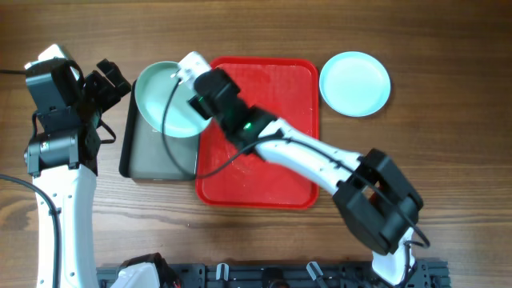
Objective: Clean dirty plates on tray and stack at the side
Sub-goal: 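Carry the held plate right over the red tray toward the plate stack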
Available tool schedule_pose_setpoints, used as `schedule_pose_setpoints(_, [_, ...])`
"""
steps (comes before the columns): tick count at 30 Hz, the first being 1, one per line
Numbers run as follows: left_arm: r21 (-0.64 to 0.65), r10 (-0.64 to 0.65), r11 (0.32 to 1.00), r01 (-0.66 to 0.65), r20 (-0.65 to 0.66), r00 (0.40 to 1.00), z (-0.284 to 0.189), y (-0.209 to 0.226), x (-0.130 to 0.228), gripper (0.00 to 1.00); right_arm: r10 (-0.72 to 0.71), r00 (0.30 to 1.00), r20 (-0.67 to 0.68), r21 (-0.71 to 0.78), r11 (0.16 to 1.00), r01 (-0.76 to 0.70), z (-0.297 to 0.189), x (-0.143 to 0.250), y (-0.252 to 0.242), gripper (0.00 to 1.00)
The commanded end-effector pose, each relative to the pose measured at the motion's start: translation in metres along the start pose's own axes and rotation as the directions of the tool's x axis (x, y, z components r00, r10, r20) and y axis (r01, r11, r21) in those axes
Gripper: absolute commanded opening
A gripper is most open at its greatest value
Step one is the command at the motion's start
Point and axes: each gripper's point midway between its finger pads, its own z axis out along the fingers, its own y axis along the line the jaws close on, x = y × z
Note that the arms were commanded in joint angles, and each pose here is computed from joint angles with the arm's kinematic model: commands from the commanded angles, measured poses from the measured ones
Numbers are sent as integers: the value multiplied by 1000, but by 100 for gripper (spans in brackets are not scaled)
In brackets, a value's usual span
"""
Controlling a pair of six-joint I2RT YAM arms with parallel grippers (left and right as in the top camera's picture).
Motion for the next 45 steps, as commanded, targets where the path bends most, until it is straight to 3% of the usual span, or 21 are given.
schedule_pose_setpoints(1, [-1,-13,1000,13,7,1000,-1,1,-3,100,307,950,-56,-266,912,-311,-5,-8,14,4])
schedule_pose_setpoints(6, [-1,-13,1000,13,7,1000,-1,1,-3,100,437,885,-163,-431,775,-462,-13,-9,17,4])
schedule_pose_setpoints(12, [-1,-13,1000,13,7,1000,-1,1,-3,100,556,786,-270,-445,651,-614,-22,-7,-11,4])
schedule_pose_setpoints(17, [0,-13,1000,13,7,1000,-1,1,-3,100,601,749,-281,-357,659,-662,-45,-6,-67,4])
schedule_pose_setpoints(29, [-1,-13,1000,13,7,1000,-1,1,-3,100,643,734,-221,-79,738,-670,-126,16,-192,4])
schedule_pose_setpoints(40, [-1,-13,1000,13,7,1000,-1,1,-3,100,737,645,-202,184,675,-714,-155,71,-273,4])
schedule_pose_setpoints(45, [-1,-13,1000,13,7,1000,-1,1,-3,100,711,681,-176,311,697,-646,-163,88,-301,4])
